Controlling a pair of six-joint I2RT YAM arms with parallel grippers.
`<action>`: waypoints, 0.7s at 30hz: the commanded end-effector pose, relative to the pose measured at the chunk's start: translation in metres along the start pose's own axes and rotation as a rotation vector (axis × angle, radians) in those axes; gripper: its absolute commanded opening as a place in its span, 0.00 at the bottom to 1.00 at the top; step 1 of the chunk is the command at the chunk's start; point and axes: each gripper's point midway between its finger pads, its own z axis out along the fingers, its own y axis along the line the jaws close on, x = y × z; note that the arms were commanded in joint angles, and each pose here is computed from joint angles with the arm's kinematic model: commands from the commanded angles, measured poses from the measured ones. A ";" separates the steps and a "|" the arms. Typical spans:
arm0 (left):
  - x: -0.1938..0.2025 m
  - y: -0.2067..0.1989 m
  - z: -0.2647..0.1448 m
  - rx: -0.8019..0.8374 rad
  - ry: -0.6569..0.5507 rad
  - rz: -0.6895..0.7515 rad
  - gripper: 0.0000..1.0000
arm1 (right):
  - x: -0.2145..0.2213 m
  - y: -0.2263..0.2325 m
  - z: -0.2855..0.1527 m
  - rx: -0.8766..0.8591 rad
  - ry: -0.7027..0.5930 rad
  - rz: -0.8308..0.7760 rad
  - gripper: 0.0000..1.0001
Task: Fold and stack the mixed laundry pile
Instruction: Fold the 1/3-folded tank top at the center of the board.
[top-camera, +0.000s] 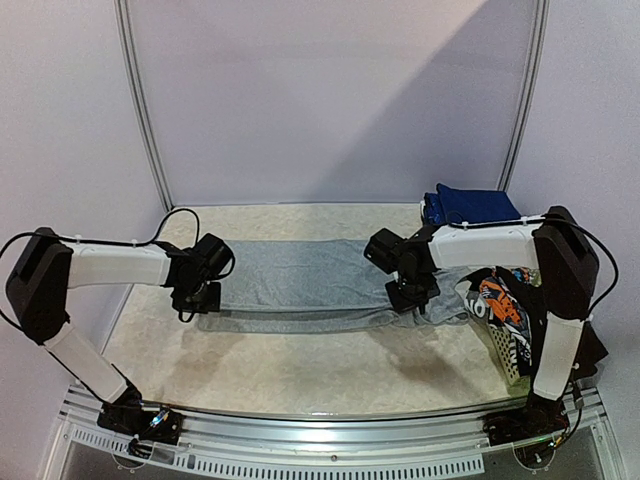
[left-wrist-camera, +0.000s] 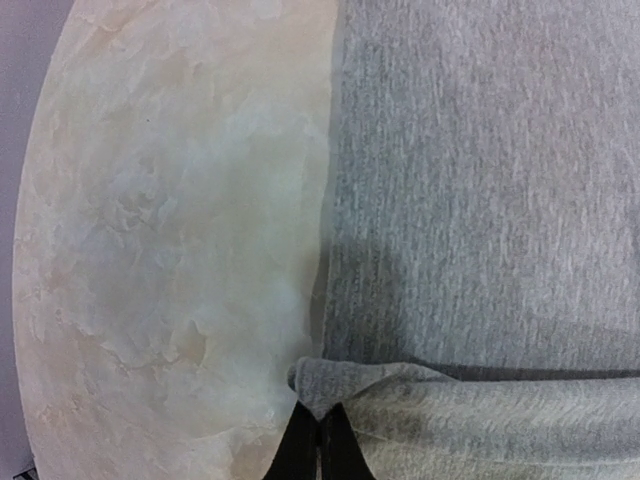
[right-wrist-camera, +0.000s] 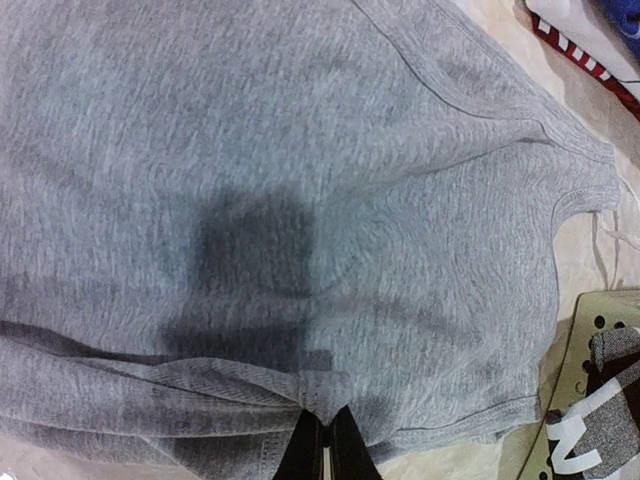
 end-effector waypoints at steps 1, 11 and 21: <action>-0.015 0.000 0.008 -0.011 -0.025 -0.037 0.04 | -0.013 -0.008 0.011 0.036 -0.006 0.014 0.10; -0.057 0.001 -0.003 0.006 -0.121 -0.118 0.60 | -0.070 -0.033 -0.022 -0.003 -0.113 0.121 0.44; -0.037 -0.049 -0.062 0.294 -0.280 0.088 0.53 | -0.030 0.038 -0.059 -0.446 -0.187 0.004 0.36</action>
